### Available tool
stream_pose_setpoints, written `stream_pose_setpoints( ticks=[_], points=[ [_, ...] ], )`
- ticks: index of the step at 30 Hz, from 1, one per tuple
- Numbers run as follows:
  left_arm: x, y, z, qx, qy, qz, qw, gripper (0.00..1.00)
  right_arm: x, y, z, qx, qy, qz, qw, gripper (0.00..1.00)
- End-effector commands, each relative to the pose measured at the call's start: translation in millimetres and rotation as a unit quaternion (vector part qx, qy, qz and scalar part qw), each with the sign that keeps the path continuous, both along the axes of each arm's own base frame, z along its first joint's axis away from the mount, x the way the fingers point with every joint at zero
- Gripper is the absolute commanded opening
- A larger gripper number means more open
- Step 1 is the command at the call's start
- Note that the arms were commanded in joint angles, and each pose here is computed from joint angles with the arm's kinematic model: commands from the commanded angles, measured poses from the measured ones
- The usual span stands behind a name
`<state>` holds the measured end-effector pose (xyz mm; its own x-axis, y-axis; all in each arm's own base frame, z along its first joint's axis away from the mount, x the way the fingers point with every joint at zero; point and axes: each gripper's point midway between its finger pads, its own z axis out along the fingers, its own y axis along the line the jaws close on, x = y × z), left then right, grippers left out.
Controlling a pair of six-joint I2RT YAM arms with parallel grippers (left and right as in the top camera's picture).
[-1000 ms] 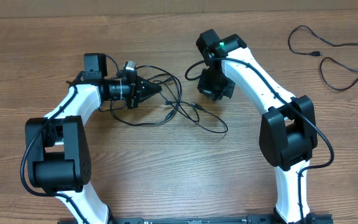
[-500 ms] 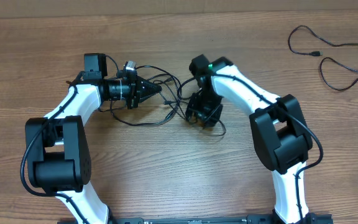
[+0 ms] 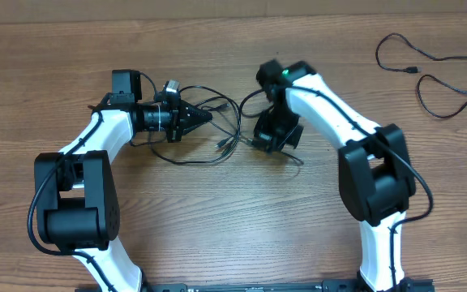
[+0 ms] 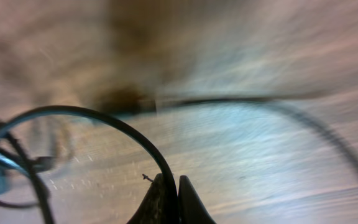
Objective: Untangle cables
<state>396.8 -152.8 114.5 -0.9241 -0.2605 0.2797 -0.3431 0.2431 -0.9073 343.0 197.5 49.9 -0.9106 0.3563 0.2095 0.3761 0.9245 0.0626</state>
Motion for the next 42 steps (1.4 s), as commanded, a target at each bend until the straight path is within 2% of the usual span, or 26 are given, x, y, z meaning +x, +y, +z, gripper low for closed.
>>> stream_pose_setpoints(
  ticks=[1, 8, 16, 22, 27, 30, 34, 36, 39, 42],
  points=[
    [6, 4, 4, 0.000, -0.025, -0.001, 1.000, 0.04, 43, -31, 56, -0.073, -0.137, 0.035, 0.987, 0.04],
    [6, 4, 4, 0.000, -0.024, -0.001, 1.000, 0.04, 76, -41, 67, -0.117, -0.214, 0.042, 0.969, 0.04],
    [3, 4, 3, 0.002, -0.028, -0.007, 1.000, 0.04, 88, -58, 74, -0.170, -0.243, 0.037, 0.954, 0.04],
    [2, 4, 2, 0.002, -0.027, -0.007, 1.000, 0.04, 99, -87, 87, -0.257, -0.275, 0.030, 0.926, 0.04],
    [2, 4, 2, 0.002, -0.027, -0.007, 1.000, 0.04, 100, -91, 89, -0.271, -0.279, 0.029, 0.921, 0.04],
    [2, 4, 2, 0.002, -0.027, -0.007, 1.000, 0.04, 105, -103, 97, -0.305, -0.295, 0.010, 0.906, 0.04],
    [2, 4, 2, 0.002, -0.027, -0.007, 1.000, 0.04, 104, -97, 94, -0.288, -0.291, 0.011, 0.912, 0.04],
    [2, 4, 2, 0.003, -0.027, -0.007, 1.000, 0.04, 100, -85, 86, -0.249, -0.279, 0.014, 0.927, 0.11],
    [3, 5, 0, 0.011, -0.026, -0.004, 1.000, 0.04, 92, -67, 77, -0.196, -0.254, 0.035, 0.947, 0.12],
    [0, 7, -7, 0.026, -0.014, -0.001, 1.000, 0.04, 91, -67, 76, -0.195, -0.250, 0.036, 0.948, 0.15]
  ],
)
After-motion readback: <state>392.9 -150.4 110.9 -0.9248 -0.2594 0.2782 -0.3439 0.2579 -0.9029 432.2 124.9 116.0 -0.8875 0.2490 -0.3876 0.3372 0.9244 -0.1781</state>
